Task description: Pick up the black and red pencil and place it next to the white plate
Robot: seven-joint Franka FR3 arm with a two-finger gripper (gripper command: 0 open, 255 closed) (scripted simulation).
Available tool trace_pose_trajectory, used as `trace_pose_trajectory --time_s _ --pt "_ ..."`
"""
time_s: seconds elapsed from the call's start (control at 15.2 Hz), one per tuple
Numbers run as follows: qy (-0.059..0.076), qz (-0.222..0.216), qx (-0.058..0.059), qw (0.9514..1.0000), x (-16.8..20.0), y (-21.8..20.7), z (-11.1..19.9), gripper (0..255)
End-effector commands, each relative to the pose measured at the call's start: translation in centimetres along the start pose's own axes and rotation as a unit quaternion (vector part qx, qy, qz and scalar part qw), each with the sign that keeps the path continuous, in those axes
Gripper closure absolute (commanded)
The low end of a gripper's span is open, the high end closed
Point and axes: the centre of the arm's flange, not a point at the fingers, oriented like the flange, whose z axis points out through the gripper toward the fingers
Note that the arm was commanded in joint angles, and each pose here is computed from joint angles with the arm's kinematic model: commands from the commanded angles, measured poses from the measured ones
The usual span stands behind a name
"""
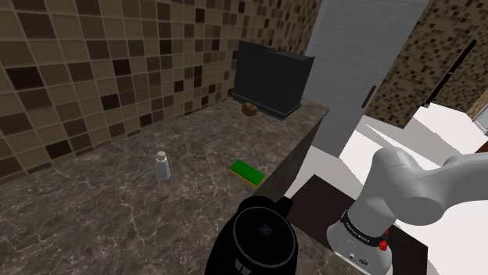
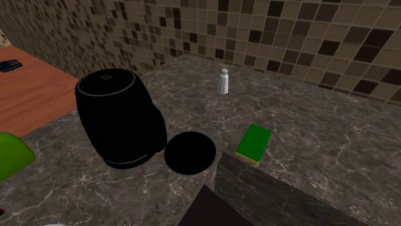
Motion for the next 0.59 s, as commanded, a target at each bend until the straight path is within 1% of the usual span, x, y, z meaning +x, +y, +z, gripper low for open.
trace_pose_trajectory --time_s 0.0,0.53 --pt "0.0 0.0 0.0 1.0 0.06 -0.02 0.97 255" --pt "0.0 0.0 0.0 1.0 0.06 -0.02 1.2 255"
